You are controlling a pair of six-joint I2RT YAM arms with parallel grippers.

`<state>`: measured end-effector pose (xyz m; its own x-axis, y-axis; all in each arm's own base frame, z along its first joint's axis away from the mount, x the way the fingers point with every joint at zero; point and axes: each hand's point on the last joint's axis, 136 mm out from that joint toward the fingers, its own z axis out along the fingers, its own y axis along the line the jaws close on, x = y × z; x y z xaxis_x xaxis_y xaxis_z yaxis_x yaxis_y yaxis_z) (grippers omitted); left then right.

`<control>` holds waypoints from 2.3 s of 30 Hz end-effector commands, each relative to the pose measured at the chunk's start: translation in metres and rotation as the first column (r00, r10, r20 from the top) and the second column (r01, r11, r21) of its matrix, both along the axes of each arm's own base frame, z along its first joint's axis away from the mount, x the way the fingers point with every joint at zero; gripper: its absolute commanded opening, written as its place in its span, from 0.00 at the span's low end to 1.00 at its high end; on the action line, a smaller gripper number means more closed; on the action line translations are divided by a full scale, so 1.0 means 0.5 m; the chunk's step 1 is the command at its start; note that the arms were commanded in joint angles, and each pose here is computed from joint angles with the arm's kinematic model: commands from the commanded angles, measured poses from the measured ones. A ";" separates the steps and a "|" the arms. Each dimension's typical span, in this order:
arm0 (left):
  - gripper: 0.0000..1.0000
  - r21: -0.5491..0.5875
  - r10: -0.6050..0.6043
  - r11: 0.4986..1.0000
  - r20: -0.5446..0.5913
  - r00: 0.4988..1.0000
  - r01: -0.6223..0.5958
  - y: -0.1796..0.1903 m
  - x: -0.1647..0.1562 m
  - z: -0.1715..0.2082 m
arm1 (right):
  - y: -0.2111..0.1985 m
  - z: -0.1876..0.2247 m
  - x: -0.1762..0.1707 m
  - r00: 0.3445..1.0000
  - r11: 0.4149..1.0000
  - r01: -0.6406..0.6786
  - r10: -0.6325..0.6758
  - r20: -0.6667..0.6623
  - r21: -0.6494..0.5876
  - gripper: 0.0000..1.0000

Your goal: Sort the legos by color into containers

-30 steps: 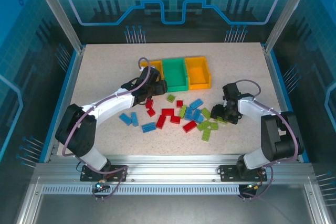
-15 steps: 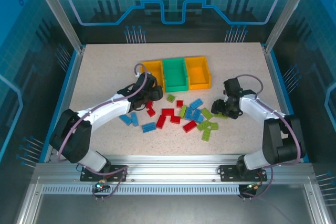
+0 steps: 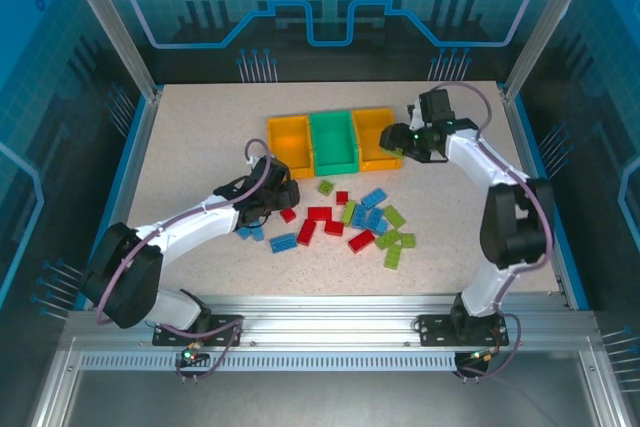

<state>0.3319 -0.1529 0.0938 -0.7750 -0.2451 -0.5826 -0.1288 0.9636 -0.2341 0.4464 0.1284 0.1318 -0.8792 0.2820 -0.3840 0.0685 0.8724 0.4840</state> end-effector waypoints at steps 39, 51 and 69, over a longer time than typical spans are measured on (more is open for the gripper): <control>0.22 0.026 -0.065 0.997 -0.147 0.987 0.070 -0.032 0.068 -0.114 | -0.091 -0.012 0.090 0.997 0.912 0.062 -0.036 0.072 -0.406 0.70; 0.18 -0.031 -0.062 0.998 -0.048 0.997 0.061 -0.036 0.037 -0.031 | -0.115 -0.139 0.126 0.999 0.920 -0.046 0.040 -0.025 -0.390 0.44; 0.19 0.007 -0.067 0.998 0.102 0.992 0.067 -0.064 0.147 0.120 | -0.101 -0.160 0.036 0.995 0.939 -0.075 0.050 -0.082 -0.337 0.13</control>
